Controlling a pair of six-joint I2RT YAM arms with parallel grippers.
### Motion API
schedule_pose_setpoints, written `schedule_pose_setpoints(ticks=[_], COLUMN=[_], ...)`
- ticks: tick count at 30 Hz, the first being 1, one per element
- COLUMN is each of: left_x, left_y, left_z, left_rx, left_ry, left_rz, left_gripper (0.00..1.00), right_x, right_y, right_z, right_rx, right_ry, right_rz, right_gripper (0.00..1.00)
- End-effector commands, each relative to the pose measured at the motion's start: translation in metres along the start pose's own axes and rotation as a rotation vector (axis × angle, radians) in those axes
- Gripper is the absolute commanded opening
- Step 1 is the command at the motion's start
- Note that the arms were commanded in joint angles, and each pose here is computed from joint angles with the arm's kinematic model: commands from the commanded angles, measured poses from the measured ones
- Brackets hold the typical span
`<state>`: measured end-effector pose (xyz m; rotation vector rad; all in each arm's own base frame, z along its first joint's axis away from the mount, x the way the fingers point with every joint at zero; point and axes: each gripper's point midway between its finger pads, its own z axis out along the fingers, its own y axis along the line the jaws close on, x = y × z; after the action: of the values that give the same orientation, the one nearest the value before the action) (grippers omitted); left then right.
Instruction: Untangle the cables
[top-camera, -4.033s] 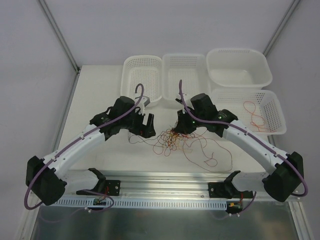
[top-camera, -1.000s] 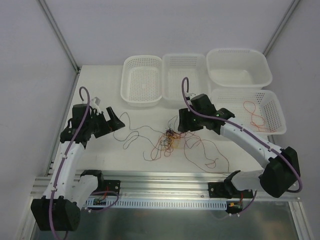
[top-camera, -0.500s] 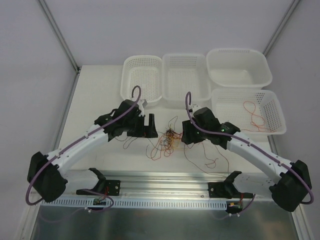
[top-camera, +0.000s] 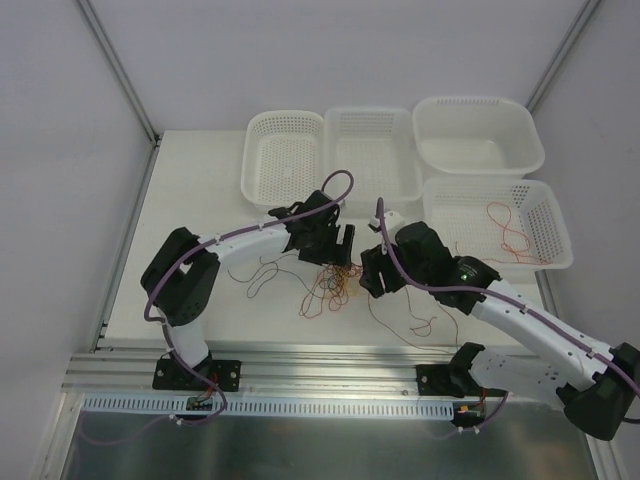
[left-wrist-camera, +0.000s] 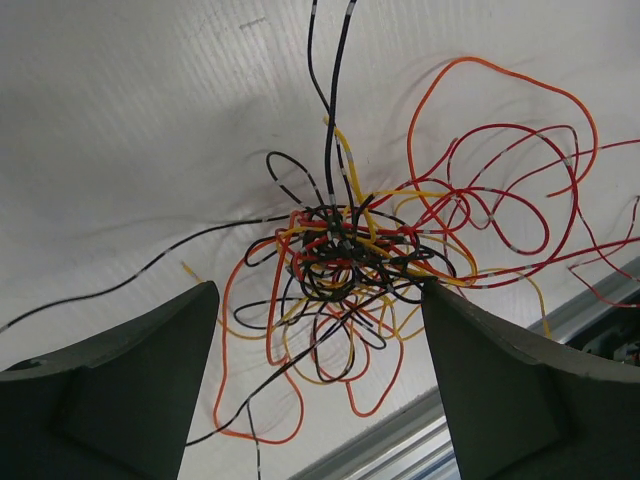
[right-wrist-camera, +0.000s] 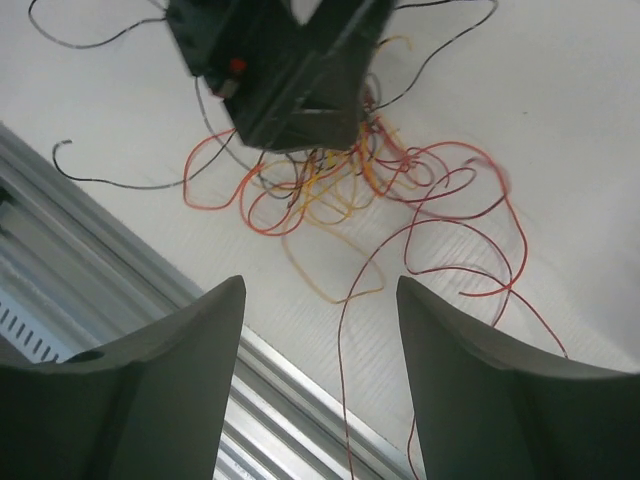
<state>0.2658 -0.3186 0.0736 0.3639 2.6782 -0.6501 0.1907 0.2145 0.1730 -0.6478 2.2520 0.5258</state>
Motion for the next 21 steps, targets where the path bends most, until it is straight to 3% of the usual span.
schedule_pose_setpoints(ticks=[1,8,12,18,20,21], left_x=[-0.016,-0.007,-0.004,-0.001,0.000,0.001], left_y=[-0.016,-0.017,-0.015,-0.013,-0.012,-0.010], left_z=[0.007,0.024,0.026,0.026,0.025,0.026], left_rx=[0.049,0.062,0.062,0.063,0.060,0.056], left_ry=[-0.026,0.009,0.012,0.016,0.015,0.016], left_rz=[0.049,0.058,0.063,0.072,0.076,0.077], left_gripper=[0.82,0.57,0.33,0.21,0.13,0.11], right_x=[0.014,0.039,0.042,0.051,0.051,0.052], right_y=[0.020,0.012,0.002,-0.002,-0.007,-0.008], right_z=[0.002,0.035,0.053,0.075,0.079,0.080], right_rx=[-0.113,-0.095,-0.044,-0.028,0.004,0.004], right_ry=[0.040,0.150,0.180,0.226,0.229,0.234], right_rz=[-0.117,-0.210,-0.248,-0.268,-0.273,-0.267], right_gripper=[0.66,0.66,0.66,0.66,0.59,0.50])
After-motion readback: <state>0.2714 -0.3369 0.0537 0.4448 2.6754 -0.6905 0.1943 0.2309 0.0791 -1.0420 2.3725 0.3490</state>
